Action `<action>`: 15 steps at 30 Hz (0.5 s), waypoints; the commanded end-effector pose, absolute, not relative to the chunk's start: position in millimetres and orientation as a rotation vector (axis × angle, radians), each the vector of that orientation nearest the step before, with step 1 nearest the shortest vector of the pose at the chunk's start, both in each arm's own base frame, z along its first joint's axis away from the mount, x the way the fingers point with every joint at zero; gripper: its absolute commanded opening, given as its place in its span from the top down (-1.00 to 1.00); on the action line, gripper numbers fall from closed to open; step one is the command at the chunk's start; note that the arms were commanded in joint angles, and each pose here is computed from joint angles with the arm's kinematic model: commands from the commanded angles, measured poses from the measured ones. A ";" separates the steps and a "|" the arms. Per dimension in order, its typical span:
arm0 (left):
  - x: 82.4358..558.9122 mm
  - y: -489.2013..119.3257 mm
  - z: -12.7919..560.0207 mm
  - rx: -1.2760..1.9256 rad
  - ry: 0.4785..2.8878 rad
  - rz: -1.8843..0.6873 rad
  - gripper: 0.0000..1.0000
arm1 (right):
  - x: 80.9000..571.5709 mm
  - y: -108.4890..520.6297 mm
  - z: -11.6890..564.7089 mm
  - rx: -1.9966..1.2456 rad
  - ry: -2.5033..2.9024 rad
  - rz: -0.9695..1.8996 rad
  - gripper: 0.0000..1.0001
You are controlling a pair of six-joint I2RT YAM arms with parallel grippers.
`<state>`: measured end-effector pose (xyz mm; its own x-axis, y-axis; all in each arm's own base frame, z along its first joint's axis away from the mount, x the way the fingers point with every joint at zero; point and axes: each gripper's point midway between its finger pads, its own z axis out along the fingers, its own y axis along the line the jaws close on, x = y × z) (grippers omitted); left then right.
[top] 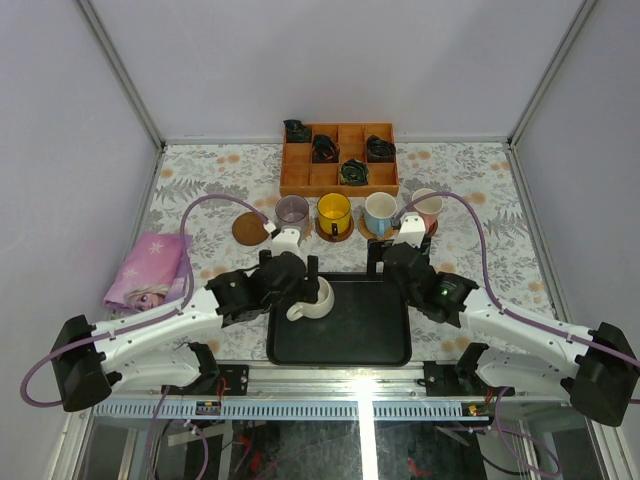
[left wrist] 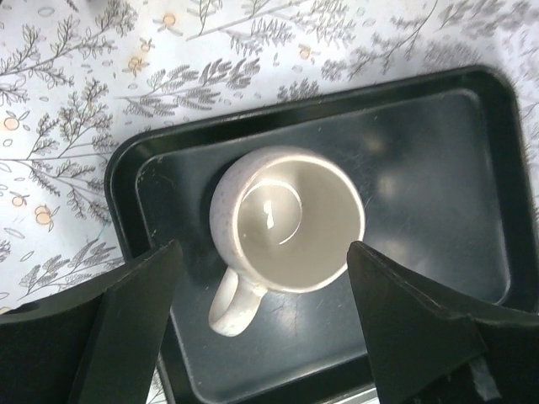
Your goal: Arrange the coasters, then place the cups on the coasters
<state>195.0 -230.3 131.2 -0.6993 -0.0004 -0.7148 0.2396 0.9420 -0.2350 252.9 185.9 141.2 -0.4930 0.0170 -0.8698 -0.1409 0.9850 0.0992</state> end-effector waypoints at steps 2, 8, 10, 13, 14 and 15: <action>175.0 -215.3 104.4 0.276 2.441 -0.320 -0.59 | 255.0 191.3 152.1 -0.044 2.055 0.261 -0.88; 162.9 -213.4 84.2 0.297 2.513 -0.317 -0.49 | 251.7 188.1 150.5 -0.027 2.065 0.262 -0.88; 160.5 -213.6 84.4 0.302 2.518 -0.332 -0.49 | 250.7 185.7 148.9 -0.021 2.065 0.258 -0.88; 157.3 -215.0 85.1 0.317 2.521 -0.356 -0.49 | 250.5 184.2 148.7 -0.012 2.063 0.257 -0.88; 156.5 -215.5 85.1 0.324 2.522 -0.363 -0.49 | 250.4 184.3 148.2 -0.013 2.064 0.256 -0.88; 155.5 -215.6 84.8 0.328 2.524 -0.366 -0.49 | 250.6 184.4 148.2 -0.011 2.065 0.256 -0.88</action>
